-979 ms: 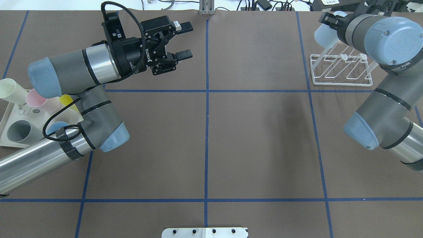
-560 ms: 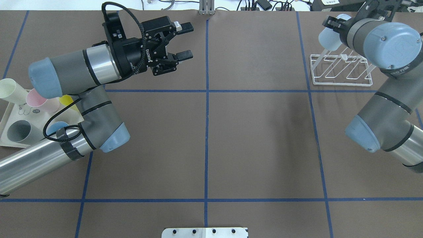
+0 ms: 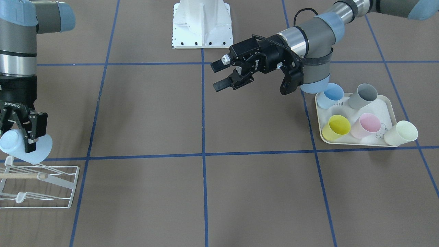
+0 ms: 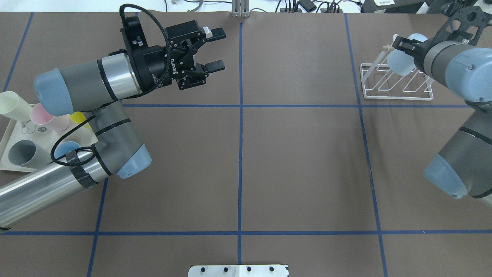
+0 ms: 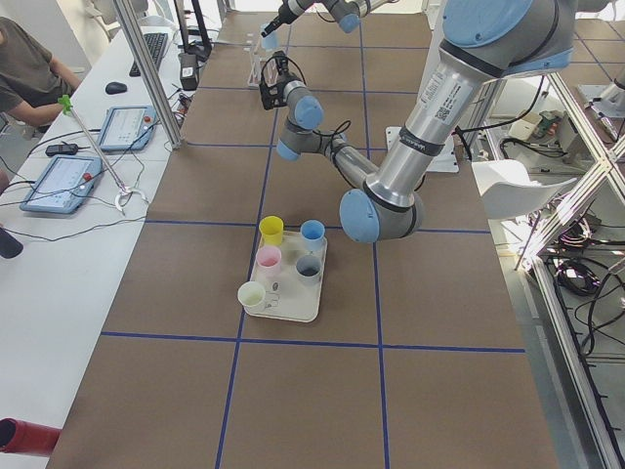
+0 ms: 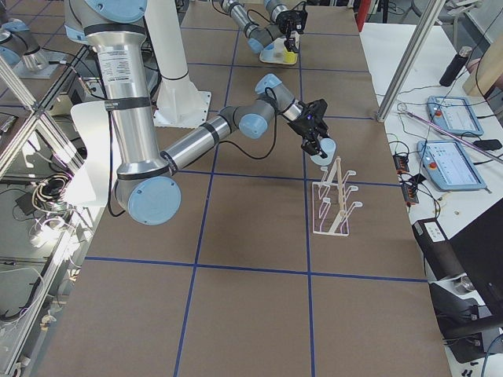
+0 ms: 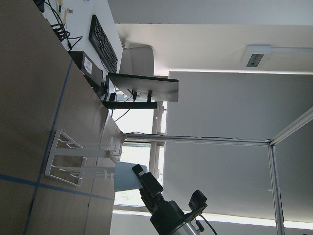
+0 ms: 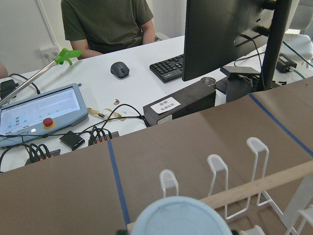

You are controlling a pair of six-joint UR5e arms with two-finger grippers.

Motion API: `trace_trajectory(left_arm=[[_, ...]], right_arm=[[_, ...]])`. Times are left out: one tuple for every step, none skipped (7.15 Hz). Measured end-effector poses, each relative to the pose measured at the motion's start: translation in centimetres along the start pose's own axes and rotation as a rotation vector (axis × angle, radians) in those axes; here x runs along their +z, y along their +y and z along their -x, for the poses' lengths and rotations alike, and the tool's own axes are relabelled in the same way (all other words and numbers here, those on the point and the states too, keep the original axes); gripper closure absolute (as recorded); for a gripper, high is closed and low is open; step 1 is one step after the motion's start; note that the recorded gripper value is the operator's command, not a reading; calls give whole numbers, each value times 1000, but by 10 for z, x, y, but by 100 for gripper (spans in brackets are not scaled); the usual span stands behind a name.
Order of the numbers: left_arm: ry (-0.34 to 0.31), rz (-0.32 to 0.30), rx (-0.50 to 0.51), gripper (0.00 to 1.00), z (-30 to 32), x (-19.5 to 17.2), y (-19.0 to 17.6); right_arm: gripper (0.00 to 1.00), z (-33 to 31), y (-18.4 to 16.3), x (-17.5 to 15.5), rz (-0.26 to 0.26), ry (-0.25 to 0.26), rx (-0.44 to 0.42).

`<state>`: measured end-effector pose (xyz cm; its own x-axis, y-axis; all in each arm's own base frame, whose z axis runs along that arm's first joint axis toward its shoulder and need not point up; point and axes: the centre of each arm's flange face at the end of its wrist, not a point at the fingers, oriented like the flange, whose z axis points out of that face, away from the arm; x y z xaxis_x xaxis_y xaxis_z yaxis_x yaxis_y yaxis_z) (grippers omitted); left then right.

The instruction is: Transfer IKEA cup to right arm and place on rack

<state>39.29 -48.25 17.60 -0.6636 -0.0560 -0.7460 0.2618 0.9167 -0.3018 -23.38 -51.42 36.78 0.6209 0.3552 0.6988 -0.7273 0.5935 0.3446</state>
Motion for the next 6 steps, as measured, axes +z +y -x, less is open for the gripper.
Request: trace_trajectory(left_arm=[[0, 0, 0, 9, 0, 0, 0], [0, 0, 0, 9, 0, 0, 0], [1, 0, 0, 9, 0, 0, 0], [1, 0, 0, 9, -1, 0, 0], [1, 0, 0, 9, -1, 0, 0], [1, 0, 0, 9, -1, 0, 0]], right_arm=[[100, -5, 3, 1, 2, 7, -3], [100, -7, 5, 2, 3, 11, -6], [100, -8, 6, 4, 3, 15, -10], [100, -8, 8, 7, 3, 20, -13], [100, -9, 9, 10, 4, 25, -15], [100, -10, 9, 11, 5, 27, -16]])
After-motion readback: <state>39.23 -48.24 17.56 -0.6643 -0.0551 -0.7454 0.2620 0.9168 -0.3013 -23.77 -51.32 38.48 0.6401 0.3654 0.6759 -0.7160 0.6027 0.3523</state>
